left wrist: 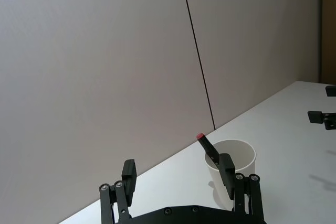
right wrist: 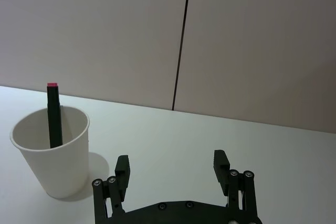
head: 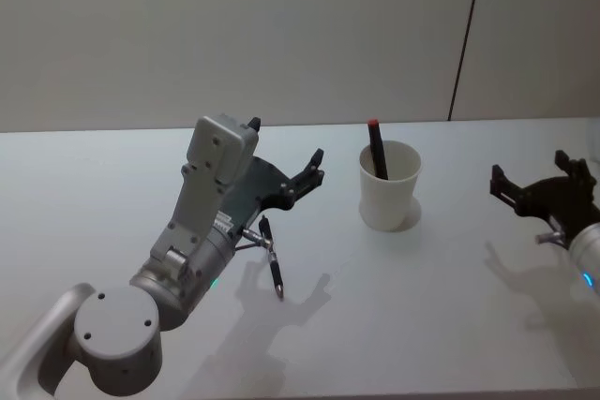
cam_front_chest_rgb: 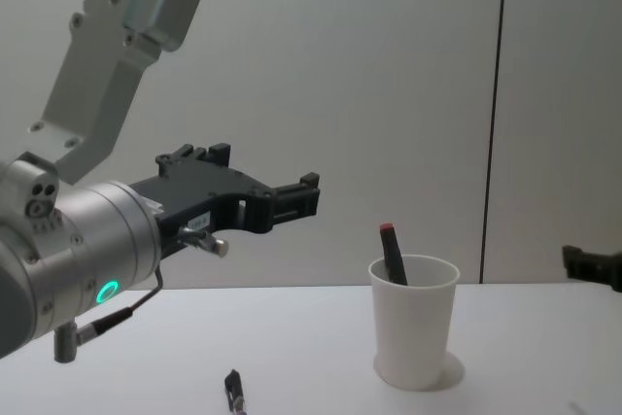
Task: Place the pen into the pen holder.
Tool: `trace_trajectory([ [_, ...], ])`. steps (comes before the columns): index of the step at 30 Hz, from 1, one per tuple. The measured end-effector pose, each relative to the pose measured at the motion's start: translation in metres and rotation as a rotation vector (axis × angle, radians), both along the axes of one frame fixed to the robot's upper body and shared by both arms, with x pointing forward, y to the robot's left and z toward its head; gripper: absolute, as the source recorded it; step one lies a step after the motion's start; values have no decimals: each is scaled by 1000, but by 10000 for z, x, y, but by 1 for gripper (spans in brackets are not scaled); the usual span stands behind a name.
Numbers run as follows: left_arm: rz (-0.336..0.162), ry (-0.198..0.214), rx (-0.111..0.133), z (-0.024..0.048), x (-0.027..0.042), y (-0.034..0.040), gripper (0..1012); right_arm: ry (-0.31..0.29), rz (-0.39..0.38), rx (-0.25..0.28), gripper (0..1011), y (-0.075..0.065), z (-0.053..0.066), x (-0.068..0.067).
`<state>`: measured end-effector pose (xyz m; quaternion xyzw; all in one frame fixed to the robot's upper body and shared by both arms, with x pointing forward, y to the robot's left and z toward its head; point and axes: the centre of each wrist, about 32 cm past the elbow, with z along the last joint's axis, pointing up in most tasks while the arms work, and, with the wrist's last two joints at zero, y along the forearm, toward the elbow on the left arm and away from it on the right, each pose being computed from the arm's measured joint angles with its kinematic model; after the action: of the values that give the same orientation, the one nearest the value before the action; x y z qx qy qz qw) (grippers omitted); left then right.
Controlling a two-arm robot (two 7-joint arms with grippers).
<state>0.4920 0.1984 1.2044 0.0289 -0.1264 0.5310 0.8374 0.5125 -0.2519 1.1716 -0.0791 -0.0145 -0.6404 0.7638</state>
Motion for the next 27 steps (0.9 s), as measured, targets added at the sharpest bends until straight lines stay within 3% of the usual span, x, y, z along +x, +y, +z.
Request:
trace_trajectory([
  [12,0,0,0,0,0,0,1004,16,-1,-6,1002,-125,30,-124],
  [27,0,0,0,0,0,0,1004,20,3,-7,1001,-177,55,-189],
])
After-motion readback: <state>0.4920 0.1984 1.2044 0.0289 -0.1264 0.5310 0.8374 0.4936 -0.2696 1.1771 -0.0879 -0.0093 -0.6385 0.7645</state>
